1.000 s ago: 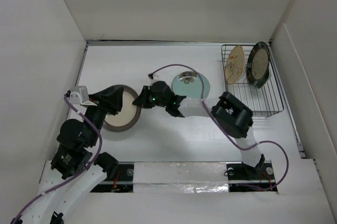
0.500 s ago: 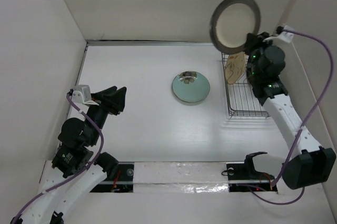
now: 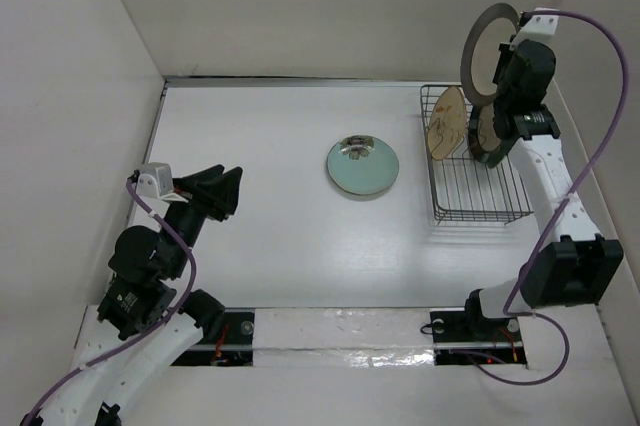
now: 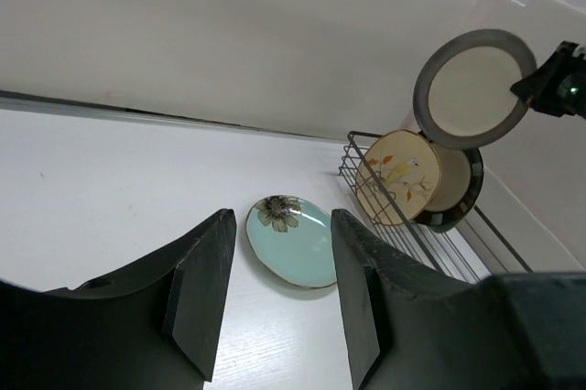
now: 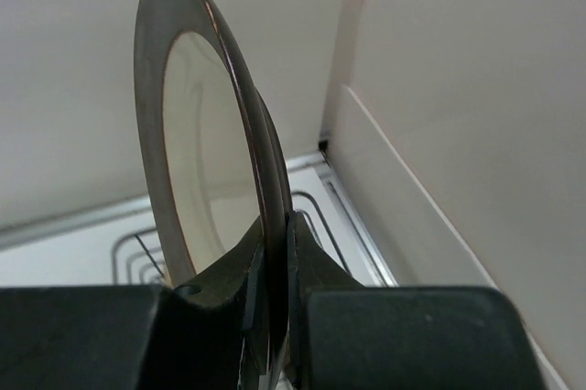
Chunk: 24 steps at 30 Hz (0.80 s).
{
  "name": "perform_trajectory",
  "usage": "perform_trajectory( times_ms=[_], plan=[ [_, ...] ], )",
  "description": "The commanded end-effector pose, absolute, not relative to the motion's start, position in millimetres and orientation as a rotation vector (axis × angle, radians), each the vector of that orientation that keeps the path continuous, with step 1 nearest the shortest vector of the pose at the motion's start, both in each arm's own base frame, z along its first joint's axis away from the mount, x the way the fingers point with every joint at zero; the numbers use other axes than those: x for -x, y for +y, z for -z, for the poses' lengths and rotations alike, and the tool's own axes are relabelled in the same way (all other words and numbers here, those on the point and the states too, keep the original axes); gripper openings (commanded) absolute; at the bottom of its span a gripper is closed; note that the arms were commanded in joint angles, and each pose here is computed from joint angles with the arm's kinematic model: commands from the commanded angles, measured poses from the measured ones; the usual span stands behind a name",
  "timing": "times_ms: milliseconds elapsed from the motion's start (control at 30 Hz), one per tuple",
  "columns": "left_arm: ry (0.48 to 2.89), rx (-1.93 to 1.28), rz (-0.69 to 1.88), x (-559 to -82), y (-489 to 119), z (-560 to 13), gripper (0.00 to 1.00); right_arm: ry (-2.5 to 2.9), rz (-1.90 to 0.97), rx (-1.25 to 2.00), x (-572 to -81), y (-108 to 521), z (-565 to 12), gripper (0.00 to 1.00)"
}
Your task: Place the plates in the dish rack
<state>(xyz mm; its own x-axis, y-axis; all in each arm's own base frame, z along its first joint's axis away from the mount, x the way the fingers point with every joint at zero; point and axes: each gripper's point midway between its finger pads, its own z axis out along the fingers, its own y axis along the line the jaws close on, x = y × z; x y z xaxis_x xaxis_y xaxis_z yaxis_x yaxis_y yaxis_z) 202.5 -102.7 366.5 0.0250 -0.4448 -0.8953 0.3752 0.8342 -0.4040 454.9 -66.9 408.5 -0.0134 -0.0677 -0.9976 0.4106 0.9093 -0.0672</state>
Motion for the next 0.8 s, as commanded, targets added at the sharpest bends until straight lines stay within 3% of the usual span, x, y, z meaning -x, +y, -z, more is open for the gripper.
perform_trajectory(
  times_ms=[0, 767],
  plan=[
    [1.355, 0.052, 0.665, -198, -103, -383, 0.43, 1.338, 0.498, -0.317, -437, -87, -482, 0.00],
    [1.397, 0.030, 0.662, -206, -112, -374, 0.43, 1.588, 0.788, -0.231, -475, -97, -356, 0.00]
  ],
)
